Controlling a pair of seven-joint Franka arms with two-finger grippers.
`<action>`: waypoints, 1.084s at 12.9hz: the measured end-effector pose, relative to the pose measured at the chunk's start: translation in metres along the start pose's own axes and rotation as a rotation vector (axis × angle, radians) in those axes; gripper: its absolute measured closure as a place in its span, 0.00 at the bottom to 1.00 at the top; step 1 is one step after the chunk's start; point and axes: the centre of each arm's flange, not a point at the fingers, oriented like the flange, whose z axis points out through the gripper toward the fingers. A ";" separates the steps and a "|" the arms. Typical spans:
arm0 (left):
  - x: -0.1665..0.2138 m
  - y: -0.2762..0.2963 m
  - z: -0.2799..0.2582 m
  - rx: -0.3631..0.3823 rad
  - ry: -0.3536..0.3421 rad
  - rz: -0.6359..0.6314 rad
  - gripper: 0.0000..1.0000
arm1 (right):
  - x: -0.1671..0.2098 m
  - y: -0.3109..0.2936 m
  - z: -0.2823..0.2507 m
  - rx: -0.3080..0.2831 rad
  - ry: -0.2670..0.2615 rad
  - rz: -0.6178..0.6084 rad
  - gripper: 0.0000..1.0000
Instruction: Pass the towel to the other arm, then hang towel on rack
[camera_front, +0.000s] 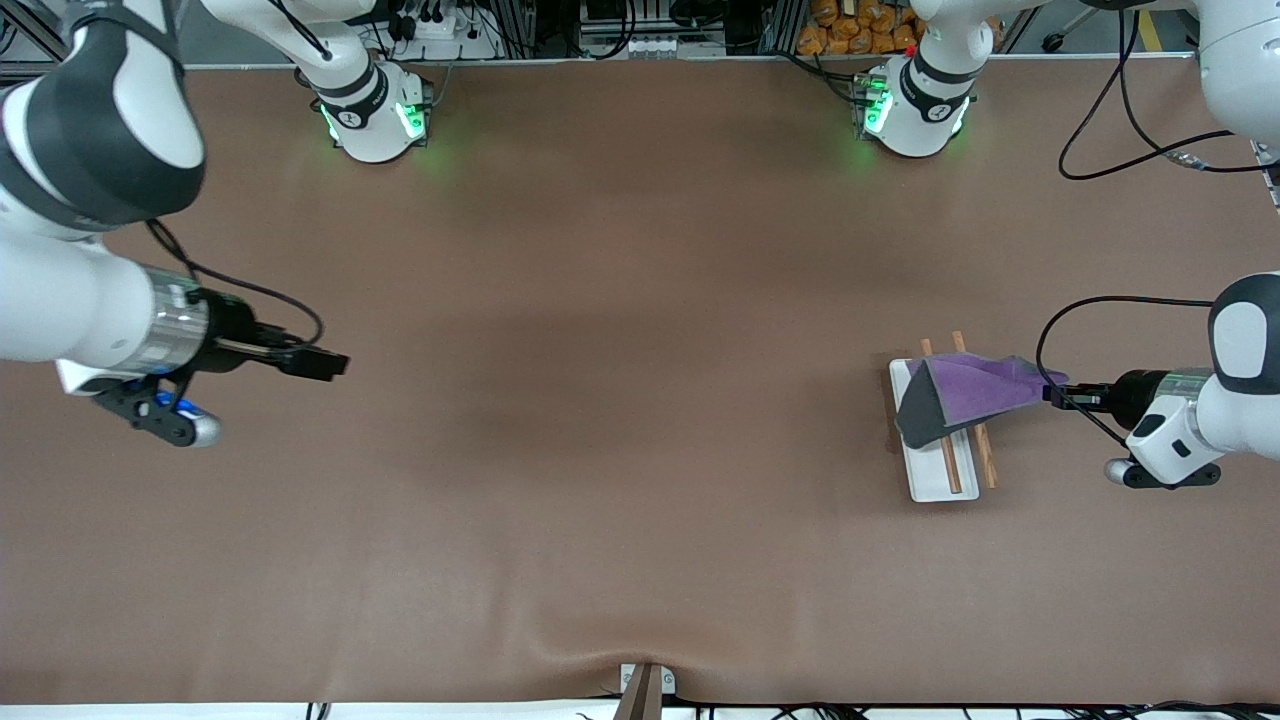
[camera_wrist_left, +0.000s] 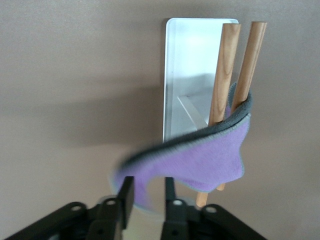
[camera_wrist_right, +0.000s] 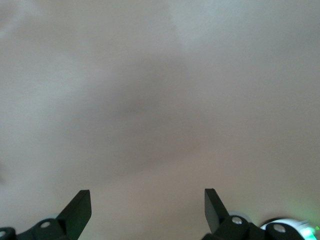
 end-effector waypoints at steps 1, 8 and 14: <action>0.000 -0.002 -0.001 -0.001 0.003 -0.003 0.50 | 0.006 0.014 -0.002 -0.023 0.011 -0.054 0.00; -0.036 0.009 -0.090 0.023 0.159 0.006 0.00 | 0.046 0.113 -0.018 -0.086 0.048 -0.286 0.00; -0.105 0.049 -0.182 0.057 0.318 0.049 0.00 | 0.042 0.129 -0.008 -0.079 0.135 -0.329 0.00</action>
